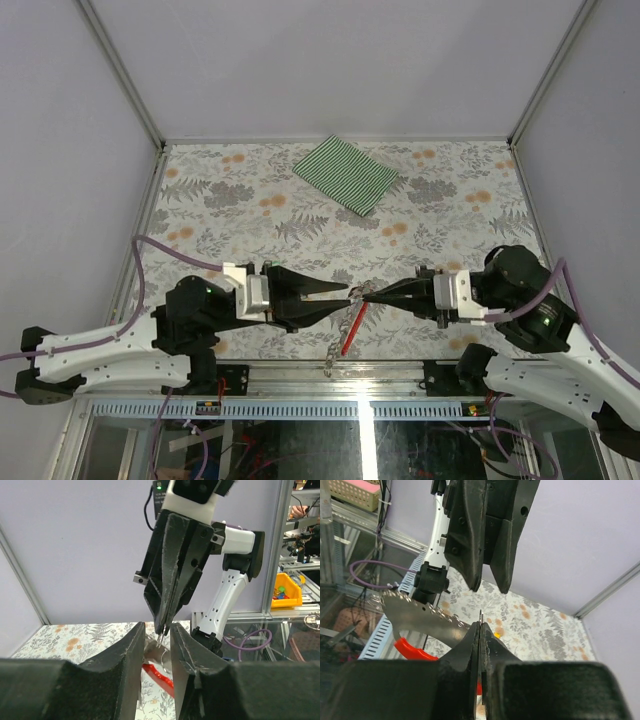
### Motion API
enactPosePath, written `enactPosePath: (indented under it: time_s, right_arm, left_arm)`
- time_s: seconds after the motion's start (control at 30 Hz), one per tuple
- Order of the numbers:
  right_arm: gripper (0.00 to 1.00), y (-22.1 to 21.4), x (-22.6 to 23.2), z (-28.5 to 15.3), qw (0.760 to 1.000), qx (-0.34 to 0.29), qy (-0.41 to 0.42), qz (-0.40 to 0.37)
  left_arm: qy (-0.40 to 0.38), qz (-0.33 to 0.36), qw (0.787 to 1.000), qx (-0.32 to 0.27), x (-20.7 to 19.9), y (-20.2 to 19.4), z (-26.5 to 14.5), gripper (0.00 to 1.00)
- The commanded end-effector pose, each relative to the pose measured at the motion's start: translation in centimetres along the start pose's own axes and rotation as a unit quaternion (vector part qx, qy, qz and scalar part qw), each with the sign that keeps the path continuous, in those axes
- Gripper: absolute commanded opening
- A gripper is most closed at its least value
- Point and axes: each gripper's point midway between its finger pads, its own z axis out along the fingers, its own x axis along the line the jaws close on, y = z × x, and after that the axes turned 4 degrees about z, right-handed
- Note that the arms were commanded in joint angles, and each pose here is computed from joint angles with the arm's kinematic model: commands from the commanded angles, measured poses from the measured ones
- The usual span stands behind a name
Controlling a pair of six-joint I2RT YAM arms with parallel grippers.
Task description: Put the keys on the keyring
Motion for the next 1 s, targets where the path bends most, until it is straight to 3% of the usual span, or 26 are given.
enactPosePath:
  time_s: [0.0,0.57,0.73,0.97]
  right_arm:
    - [0.00,2.2,-0.8,-0.8,0.995,-0.023,-0.019,-0.094]
    - [0.00,1.7,-1.1,-2.0,0.983,-0.005,-0.036,-0.178]
    - [0.00,2.2,-0.6,-2.0,0.976,-0.042,-0.036,-0.209]
    - [0.00,3.2,-0.4,-1.7,0.979,-0.097,-0.048,-0.175]
  left_arm:
    - [0.027,-0.016,0.999,-0.017,0.6,1.0,-0.8,0.28]
    - [0.083,-0.047,0.995,0.041,2.2,-1.5,-1.5,0.31]
    - [0.073,-0.047,0.996,0.038,1.8,-1.4,-1.5,0.31]
    - [0.029,-0.030,0.999,0.000,0.5,0.3,-1.4,0.32]
